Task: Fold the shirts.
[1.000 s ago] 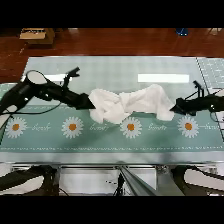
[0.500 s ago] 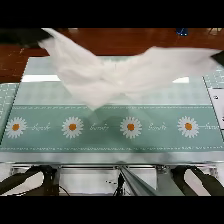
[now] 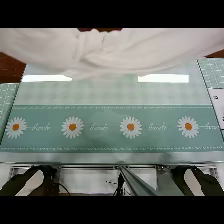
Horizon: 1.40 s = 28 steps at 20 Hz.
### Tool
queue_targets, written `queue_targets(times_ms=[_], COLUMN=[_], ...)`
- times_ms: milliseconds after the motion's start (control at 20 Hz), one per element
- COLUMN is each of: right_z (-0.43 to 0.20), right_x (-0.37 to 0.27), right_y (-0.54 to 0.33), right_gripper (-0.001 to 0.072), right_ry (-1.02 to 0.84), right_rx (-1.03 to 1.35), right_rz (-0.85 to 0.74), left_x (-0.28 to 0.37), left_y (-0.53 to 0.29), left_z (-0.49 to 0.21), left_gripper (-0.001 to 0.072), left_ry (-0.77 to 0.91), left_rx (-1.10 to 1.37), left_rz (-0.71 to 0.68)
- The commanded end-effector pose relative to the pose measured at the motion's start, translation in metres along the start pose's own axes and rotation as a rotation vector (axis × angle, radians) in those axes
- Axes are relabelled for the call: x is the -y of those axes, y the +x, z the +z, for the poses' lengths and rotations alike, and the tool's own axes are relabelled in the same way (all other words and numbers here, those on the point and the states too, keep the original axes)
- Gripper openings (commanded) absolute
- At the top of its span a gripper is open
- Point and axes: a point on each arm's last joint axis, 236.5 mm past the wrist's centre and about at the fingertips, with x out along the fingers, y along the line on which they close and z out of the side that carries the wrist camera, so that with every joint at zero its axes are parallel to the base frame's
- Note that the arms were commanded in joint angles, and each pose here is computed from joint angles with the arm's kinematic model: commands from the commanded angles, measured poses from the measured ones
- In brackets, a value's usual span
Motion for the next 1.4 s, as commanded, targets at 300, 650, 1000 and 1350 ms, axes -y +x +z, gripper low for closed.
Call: queue_targets(times_ms=[300,650,1000,1350], right_z=[-0.098,-0.122,-0.211,-0.256], right_x=[0.013,0.042,0.089,0.125], right_y=[-0.074,0.008,0.144,0.21], right_gripper=[0.0037,0.0037,0.0037,0.0037], right_ry=[0.025,0.119,0.343,0.416], right_rx=[-0.434,-0.652,-1.002,-1.022], right_rz=[-0.193,-0.085,0.117,0.106], left_x=[-0.028,-0.073,-0.069,-0.108], left_y=[-0.091,0.027,0.179,0.285], left_z=[-0.075,-0.172,-0.232,-0.31], left_gripper=[0.0016,0.0017,0.0018,0.0019], left_ry=[-0.047,-0.273,-0.322,-0.414], left_rx=[-0.189,-0.504,-0.588,-0.679], left_rz=[0.398,0.218,0.001,0.022])
